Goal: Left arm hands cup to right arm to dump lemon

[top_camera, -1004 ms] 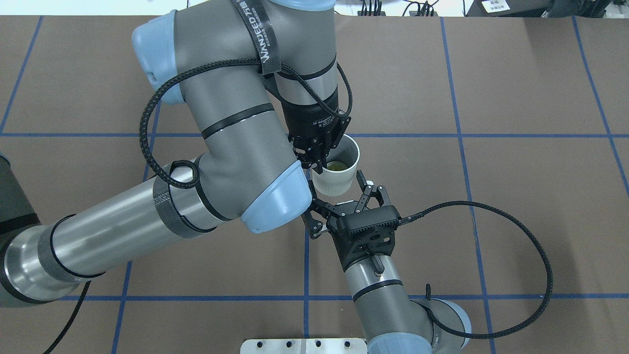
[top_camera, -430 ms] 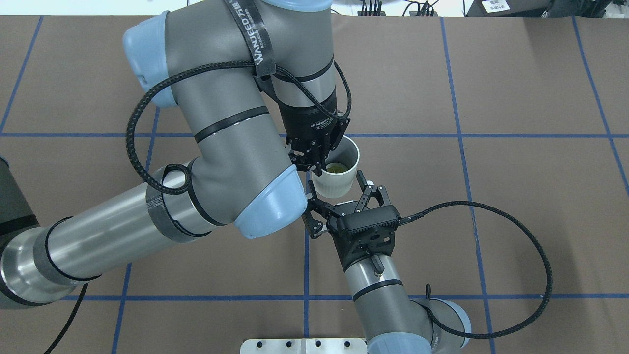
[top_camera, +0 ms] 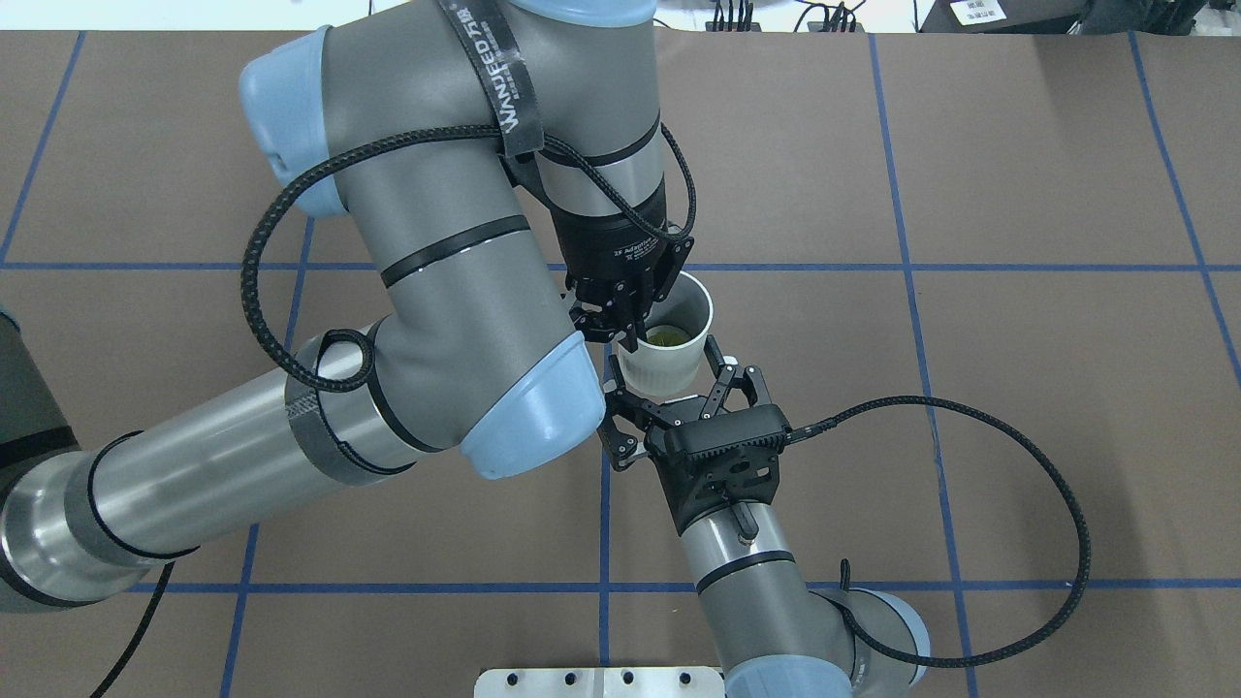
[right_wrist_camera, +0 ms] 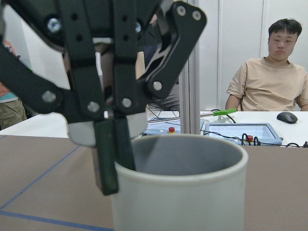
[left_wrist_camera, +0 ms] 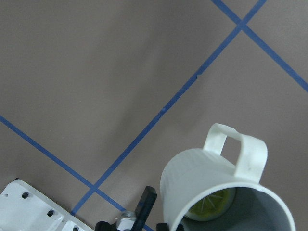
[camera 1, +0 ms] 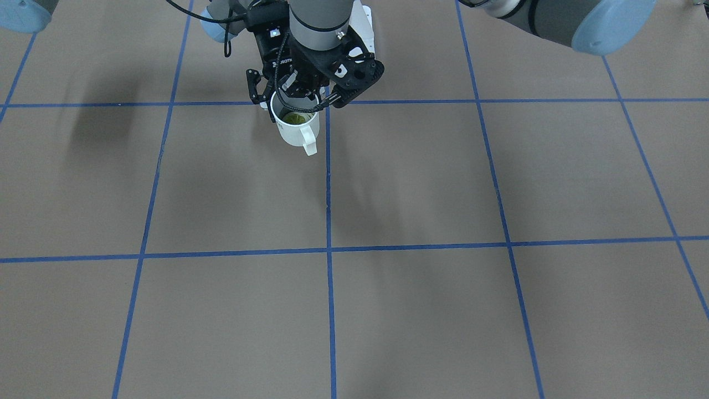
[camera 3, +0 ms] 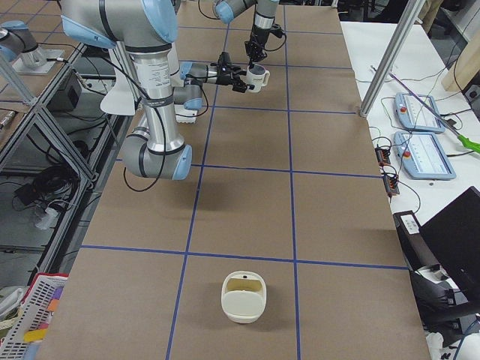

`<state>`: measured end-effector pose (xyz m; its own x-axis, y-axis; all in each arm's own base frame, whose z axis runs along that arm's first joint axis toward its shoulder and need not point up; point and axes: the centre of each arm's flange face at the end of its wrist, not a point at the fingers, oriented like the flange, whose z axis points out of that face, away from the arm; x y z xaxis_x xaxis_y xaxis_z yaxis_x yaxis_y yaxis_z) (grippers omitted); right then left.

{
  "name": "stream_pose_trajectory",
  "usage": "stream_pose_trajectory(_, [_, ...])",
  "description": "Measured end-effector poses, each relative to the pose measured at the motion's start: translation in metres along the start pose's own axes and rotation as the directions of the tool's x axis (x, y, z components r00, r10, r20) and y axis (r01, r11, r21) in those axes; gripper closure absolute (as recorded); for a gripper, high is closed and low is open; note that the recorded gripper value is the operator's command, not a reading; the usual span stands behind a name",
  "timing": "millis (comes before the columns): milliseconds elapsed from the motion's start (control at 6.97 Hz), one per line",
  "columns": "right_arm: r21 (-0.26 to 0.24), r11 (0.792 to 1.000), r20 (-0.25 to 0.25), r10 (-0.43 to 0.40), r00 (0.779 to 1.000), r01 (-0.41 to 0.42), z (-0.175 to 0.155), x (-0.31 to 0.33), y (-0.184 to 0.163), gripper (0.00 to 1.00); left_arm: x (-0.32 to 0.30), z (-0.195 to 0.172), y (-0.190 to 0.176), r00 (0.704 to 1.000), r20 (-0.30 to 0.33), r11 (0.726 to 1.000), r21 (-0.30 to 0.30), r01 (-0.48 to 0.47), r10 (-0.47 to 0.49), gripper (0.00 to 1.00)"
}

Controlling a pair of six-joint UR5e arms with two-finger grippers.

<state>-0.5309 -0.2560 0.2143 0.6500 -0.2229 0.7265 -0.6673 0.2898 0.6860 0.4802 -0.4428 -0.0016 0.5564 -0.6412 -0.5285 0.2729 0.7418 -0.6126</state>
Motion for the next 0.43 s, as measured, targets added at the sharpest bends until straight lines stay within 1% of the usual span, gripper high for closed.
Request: stream_pose_trajectory(430, [-0.001, 1.000, -0.003, -0.006, 1.000, 0.006, 0.0010, 0.0010, 0.0027, 0.02, -0.0021, -0.0034, 0.0036, 1.000, -0.007, 1.000, -0.006, -0.005, 0.005, 1.00])
